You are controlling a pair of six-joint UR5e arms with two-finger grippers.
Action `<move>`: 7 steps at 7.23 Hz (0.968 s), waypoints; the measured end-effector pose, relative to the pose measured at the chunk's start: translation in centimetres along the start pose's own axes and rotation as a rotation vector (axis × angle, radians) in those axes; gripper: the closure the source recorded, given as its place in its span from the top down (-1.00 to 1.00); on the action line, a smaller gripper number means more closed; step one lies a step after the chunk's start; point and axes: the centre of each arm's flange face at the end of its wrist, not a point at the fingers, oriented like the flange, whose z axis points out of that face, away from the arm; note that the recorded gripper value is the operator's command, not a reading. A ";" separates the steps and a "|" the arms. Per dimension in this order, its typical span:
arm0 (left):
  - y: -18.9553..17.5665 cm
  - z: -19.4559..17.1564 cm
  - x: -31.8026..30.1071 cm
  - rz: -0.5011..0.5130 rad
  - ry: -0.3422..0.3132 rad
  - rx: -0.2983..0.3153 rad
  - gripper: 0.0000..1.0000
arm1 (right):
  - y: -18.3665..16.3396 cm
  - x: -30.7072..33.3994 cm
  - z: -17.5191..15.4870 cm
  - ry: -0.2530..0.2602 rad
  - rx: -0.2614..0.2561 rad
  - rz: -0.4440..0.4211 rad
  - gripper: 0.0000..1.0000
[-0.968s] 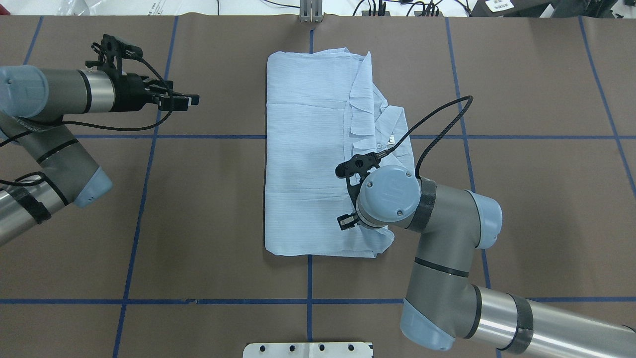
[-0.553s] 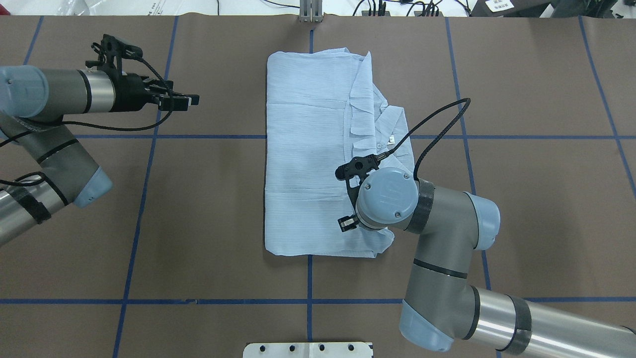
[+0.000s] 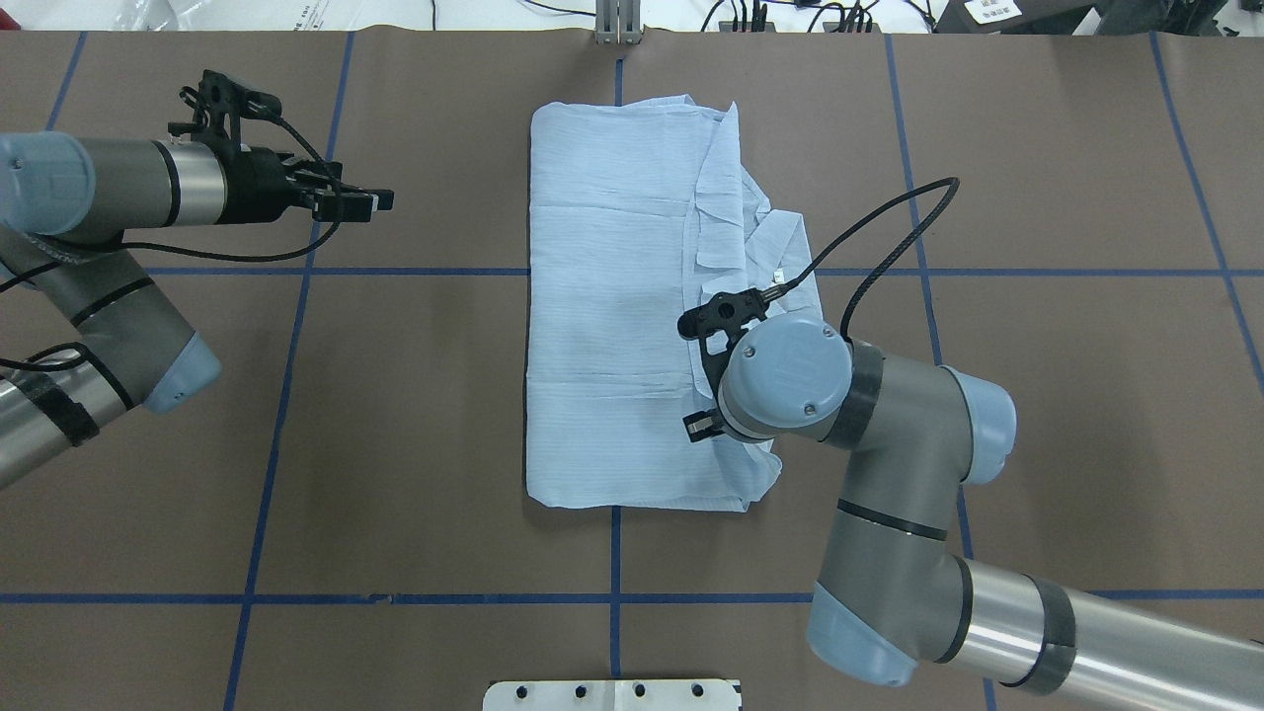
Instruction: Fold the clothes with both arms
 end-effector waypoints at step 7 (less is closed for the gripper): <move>1.5 0.3 -0.8 -0.025 -0.012 -0.033 1.00 | 6.0 6.4 -0.9 0.123 0.044 0.545 1.00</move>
